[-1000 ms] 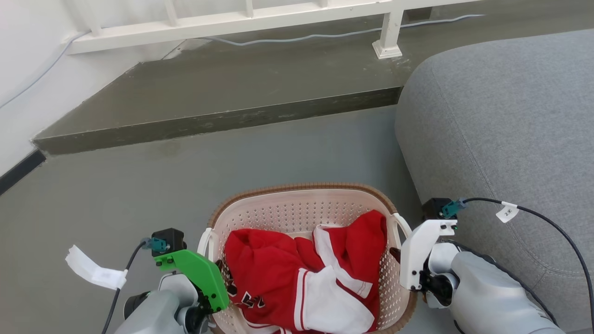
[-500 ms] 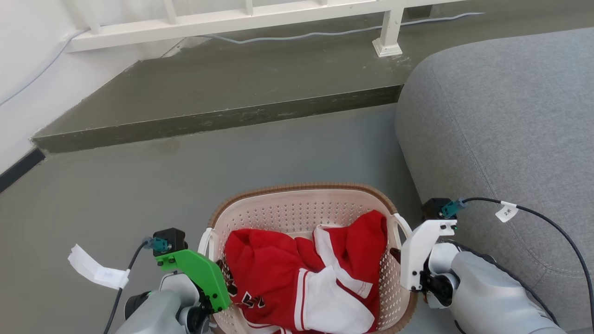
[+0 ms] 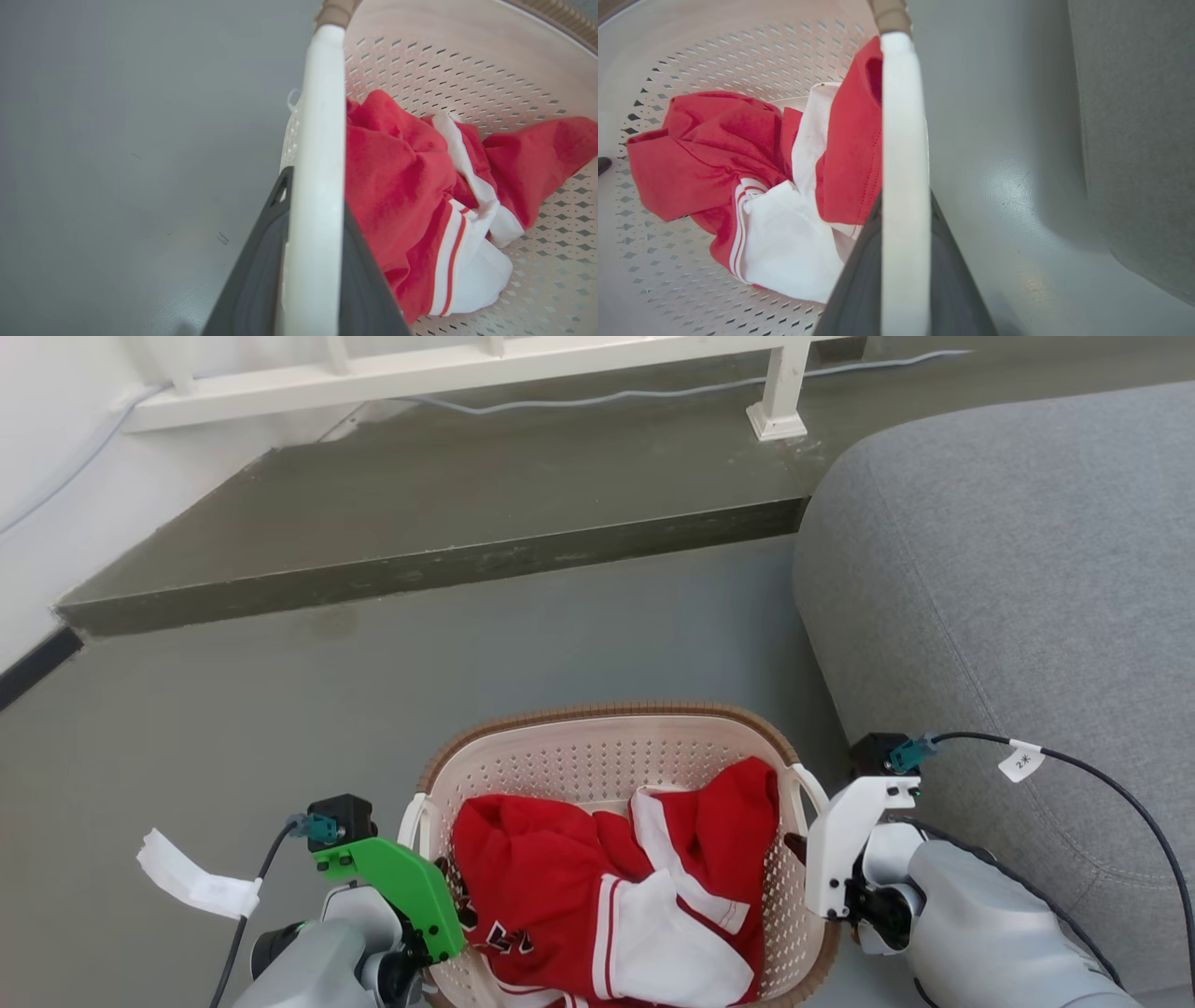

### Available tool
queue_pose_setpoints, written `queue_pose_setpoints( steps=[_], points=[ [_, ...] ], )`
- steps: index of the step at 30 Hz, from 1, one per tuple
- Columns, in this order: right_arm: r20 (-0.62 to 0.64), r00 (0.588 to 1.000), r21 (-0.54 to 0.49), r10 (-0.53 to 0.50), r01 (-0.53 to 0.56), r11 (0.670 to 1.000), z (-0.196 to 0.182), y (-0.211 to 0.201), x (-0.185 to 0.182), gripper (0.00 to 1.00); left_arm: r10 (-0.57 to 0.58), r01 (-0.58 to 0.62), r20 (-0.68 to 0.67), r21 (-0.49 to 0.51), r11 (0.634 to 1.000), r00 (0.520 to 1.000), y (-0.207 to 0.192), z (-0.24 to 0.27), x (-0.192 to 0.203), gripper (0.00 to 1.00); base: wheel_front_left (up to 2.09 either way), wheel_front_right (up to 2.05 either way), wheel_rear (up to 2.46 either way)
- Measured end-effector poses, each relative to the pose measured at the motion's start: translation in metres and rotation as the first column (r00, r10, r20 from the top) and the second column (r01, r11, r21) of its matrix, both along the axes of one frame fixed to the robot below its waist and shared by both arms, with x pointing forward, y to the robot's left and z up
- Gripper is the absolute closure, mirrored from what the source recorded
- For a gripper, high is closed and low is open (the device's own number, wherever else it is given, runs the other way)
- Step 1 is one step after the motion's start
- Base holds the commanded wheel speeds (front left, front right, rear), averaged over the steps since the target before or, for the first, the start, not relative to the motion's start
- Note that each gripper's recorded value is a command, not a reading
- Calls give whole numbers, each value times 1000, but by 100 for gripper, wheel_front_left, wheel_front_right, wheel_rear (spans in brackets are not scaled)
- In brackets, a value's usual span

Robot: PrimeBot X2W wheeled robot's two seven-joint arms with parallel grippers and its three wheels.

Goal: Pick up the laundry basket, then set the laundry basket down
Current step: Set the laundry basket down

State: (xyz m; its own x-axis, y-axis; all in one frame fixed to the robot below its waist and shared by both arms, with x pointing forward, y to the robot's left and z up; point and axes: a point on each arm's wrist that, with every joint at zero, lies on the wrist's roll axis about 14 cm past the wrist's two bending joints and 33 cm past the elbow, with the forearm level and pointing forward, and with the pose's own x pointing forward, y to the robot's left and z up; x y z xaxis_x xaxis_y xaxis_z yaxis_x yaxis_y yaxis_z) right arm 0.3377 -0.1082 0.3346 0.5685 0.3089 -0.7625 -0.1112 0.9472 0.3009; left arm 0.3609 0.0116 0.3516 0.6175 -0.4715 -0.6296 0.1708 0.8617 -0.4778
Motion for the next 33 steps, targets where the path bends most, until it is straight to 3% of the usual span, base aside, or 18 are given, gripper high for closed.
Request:
queue_pose_setpoints(
  steps=[33],
  points=[
    [-23, 999, -17, -32, 32, 999, -36, -19, 67, 100, 14, -14, -3, -22, 1000, 1000, -18, -35, 68, 100, 0, 0, 0]
  ],
)
